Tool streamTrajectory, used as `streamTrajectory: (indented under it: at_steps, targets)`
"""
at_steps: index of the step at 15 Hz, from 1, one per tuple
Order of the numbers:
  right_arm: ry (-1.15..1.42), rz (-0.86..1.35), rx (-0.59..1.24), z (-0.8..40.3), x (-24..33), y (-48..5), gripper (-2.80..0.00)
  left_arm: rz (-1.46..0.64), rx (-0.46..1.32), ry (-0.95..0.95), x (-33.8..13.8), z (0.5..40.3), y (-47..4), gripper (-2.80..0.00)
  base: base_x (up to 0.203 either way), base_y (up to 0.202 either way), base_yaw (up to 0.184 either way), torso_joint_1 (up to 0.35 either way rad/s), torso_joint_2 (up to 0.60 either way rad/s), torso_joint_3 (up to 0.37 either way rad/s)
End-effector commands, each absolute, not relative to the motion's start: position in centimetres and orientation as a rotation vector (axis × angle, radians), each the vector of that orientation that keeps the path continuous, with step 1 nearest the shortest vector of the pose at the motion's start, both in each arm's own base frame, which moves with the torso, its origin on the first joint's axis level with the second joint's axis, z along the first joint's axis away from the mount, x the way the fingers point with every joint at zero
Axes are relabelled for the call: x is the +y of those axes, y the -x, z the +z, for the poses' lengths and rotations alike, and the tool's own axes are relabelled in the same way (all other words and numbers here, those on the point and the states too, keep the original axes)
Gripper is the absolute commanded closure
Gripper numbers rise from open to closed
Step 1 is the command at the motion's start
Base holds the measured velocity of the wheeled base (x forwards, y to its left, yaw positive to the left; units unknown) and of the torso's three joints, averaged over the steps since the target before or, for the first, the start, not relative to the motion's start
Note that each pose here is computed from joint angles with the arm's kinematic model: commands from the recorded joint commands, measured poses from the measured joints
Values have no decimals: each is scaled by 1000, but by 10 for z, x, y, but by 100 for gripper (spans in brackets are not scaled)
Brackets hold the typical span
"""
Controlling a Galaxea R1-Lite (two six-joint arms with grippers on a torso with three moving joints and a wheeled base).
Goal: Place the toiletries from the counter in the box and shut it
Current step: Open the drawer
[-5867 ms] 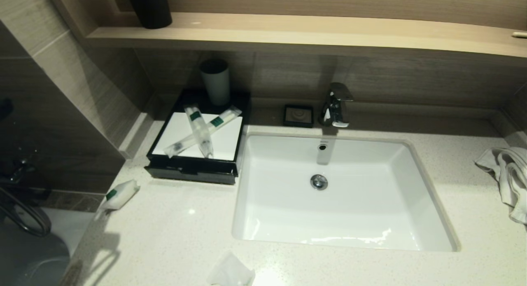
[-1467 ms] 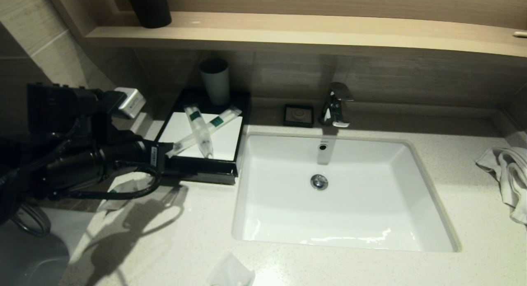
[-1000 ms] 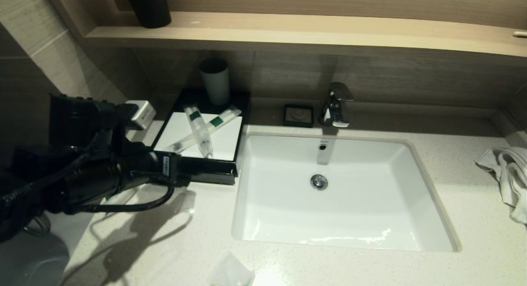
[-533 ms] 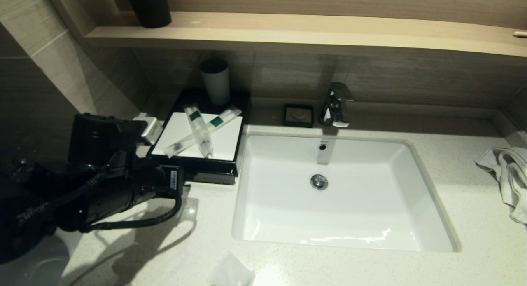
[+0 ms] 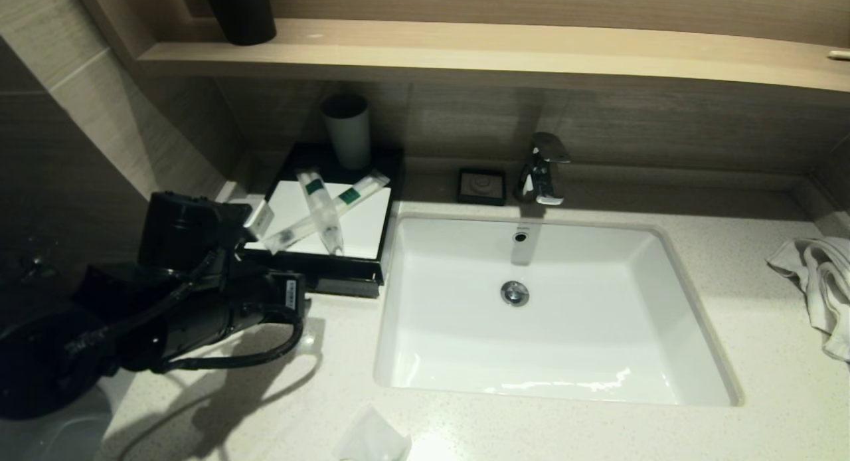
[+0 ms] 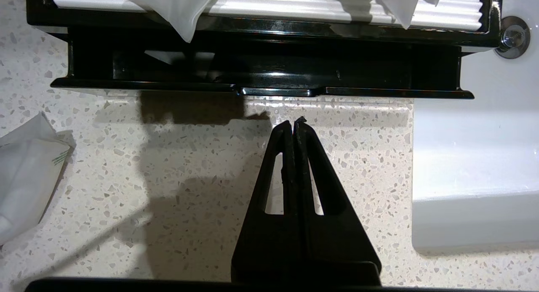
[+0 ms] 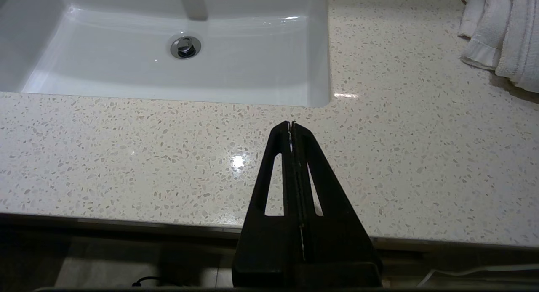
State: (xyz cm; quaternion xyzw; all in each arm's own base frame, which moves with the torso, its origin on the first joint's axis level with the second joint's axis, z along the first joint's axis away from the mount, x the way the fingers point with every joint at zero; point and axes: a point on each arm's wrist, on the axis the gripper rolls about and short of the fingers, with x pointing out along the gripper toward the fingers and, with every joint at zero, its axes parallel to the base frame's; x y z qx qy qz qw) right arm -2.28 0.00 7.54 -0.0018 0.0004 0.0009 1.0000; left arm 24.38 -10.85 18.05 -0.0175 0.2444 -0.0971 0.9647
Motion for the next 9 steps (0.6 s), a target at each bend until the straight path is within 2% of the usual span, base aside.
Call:
streamTrajectory:
  at_steps: [1, 9]
  targets:
    - [3, 2, 0, 75, 0, 23, 0, -194, 497, 36, -111, 177, -249, 0, 0, 0, 0, 0, 0, 0]
    - [3, 2, 0, 75, 0, 23, 0, -146, 449, 36, -113, 174, -257, 0, 0, 0, 0, 0, 0, 0]
